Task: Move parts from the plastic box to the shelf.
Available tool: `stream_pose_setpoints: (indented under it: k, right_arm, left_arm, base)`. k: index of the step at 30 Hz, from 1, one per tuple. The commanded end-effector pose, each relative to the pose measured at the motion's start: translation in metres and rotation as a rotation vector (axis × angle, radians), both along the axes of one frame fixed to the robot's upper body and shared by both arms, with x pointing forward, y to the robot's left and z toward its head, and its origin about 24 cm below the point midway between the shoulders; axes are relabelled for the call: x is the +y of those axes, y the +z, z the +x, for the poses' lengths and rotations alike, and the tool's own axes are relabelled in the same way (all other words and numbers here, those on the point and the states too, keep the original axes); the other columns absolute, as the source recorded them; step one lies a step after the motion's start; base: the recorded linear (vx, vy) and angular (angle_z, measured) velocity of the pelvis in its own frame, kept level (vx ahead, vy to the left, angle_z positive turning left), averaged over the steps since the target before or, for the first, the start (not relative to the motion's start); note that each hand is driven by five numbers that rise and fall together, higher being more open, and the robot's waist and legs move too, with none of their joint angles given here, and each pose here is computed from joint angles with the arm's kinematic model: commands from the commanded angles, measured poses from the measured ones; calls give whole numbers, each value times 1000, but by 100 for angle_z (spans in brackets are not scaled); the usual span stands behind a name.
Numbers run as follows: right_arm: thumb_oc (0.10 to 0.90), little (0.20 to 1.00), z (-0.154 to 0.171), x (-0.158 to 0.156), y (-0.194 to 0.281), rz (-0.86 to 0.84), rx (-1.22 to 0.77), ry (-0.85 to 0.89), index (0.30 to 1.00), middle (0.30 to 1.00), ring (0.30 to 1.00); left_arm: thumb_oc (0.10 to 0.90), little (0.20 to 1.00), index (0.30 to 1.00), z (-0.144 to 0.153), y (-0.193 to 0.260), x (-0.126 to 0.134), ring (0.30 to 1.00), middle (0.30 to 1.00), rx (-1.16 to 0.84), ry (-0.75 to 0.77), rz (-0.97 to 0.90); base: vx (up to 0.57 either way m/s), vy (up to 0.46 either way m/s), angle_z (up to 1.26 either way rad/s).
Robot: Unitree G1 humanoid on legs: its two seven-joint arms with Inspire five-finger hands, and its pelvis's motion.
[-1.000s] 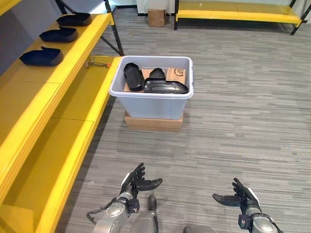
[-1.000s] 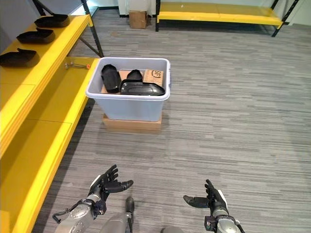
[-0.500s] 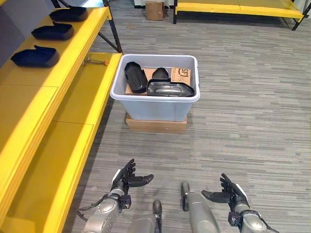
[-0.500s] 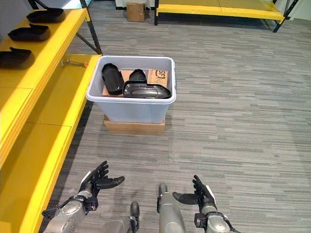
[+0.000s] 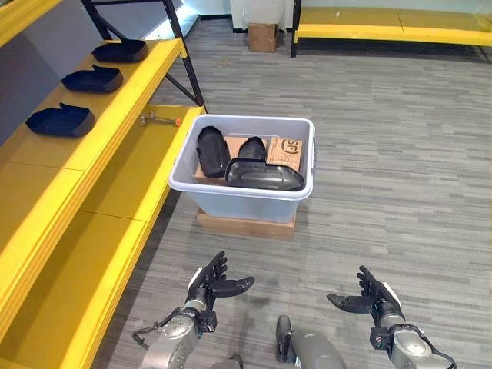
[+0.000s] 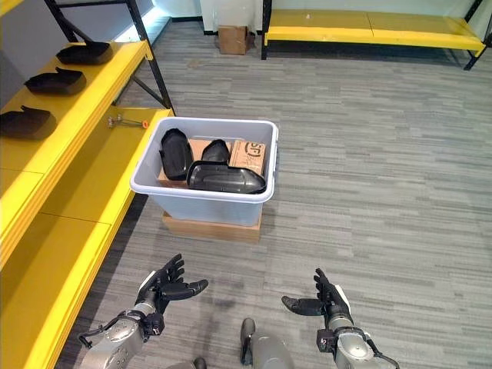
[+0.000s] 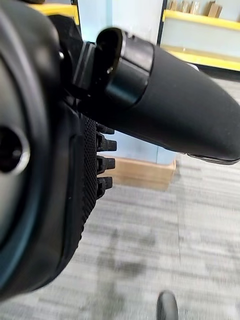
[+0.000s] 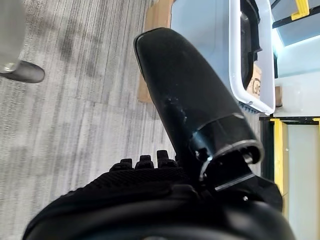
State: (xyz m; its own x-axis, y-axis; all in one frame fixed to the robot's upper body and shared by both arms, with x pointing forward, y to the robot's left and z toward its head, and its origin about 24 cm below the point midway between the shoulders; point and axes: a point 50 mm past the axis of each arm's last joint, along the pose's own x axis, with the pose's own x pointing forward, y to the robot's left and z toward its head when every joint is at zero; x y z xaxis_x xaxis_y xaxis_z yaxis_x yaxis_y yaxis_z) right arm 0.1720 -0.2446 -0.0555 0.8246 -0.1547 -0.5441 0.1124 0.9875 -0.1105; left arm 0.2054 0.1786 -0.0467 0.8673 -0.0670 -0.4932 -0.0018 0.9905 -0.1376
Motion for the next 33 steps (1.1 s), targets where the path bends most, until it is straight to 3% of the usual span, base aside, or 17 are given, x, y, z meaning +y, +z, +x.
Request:
stream_pose_setpoints:
  k: [1,11,17,27,33]
  right_arm:
    - [900,1000,10,-12,19,-28,-115,-7,1000,1000,1000]
    - [900,1000,4,-16,12,-74,-78,-23,1000,1000,1000]
    - [900,1000,-1,-5,5,-20,-54,-25,1000,1000,1000]
    - [900,1000,17,16,14,40,-126,13,1000,1000,1000]
    - [900,1000,13,14,10,48,-104,-1,1000,1000,1000]
  left_arm:
    - [900,1000,1000,14,28,2,1000,1000,-163,35,-41]
    - [900,1000,1000,10,24,8,1000,1000,-149,78,-20]
    - [900,1000,1000,17,29,5,1000,1000,-172,66,-25]
    - [900,1000,1000,24,36,9,1000,1000,-186,41,27]
    - [900,1000,1000,23,36,12,1000,1000,-182,46,21]
  base:
    - [151,-134,-13]
    - [261,70,-16]
    - [303,232,-28]
    - [147,210,-6]
    - [207,126,-7]
